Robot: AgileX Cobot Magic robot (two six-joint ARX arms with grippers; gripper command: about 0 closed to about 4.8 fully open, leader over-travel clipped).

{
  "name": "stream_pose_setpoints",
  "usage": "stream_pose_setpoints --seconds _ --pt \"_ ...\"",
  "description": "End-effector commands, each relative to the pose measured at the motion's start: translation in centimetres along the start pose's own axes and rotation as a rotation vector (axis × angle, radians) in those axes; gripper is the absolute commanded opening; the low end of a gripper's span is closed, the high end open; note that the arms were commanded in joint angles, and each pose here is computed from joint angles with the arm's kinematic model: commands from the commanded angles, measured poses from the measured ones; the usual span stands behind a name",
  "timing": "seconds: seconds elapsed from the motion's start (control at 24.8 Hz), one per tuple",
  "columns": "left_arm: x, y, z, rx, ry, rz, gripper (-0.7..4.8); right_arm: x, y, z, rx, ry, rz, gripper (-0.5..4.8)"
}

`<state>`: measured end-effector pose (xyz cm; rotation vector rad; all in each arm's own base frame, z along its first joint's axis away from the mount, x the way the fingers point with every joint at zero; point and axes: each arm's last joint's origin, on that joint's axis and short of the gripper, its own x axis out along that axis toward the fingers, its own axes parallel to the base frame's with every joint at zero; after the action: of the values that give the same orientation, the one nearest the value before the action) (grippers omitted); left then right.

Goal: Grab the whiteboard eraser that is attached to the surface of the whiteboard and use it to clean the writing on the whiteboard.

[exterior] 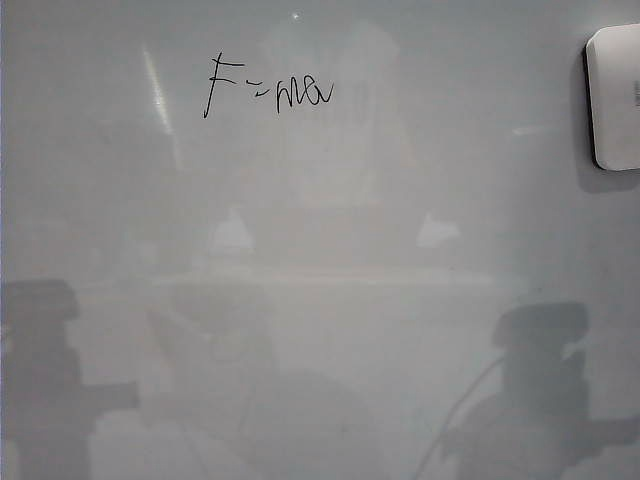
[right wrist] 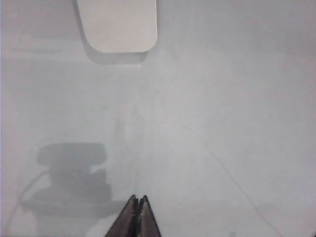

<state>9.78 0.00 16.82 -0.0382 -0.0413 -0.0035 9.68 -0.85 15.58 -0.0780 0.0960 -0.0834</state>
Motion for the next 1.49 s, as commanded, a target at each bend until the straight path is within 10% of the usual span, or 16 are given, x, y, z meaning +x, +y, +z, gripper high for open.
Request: stream_pose_setpoints --seconds 0.04,0.28,0.36,0.64,0.93,1.13,1.49 --pt "0.0 0.0 0.2 0.001 -0.011 -0.005 -0.05 0.0 0.0 0.1 0.005 -0.016 0.000 -0.01" --pt "0.0 0.0 0.4 -0.010 -0.018 -0.002 -0.06 0.0 0.0 0.1 0.018 -0.022 0.002 -0.01" --pt "-0.2 -0.1 1.5 -0.115 -0.055 -0.029 -0.05 -0.1 0.0 0.6 0.064 -0.046 0.001 -0.01" --pt "-3.6 -1.3 11.1 -0.290 -0.169 -0.349 -0.05 -3.8 -0.6 9.9 0.365 -0.278 0.085 -0.05" --pt "-4.8 -2.1 13.7 -0.198 0.043 -0.548 -0.05 -6.3 -0.9 15.6 0.005 -0.004 0.129 -0.05" --pt "-4.9 -2.2 13.8 -0.178 0.087 -0.583 -0.05 -5.6 -1.2 16.8 -0.058 -0.029 0.046 0.02" --pt "-5.6 -2.2 14.1 -0.084 0.104 -0.600 -0.05 -0.4 -0.9 13.7 -0.047 0.039 0.059 2.69"
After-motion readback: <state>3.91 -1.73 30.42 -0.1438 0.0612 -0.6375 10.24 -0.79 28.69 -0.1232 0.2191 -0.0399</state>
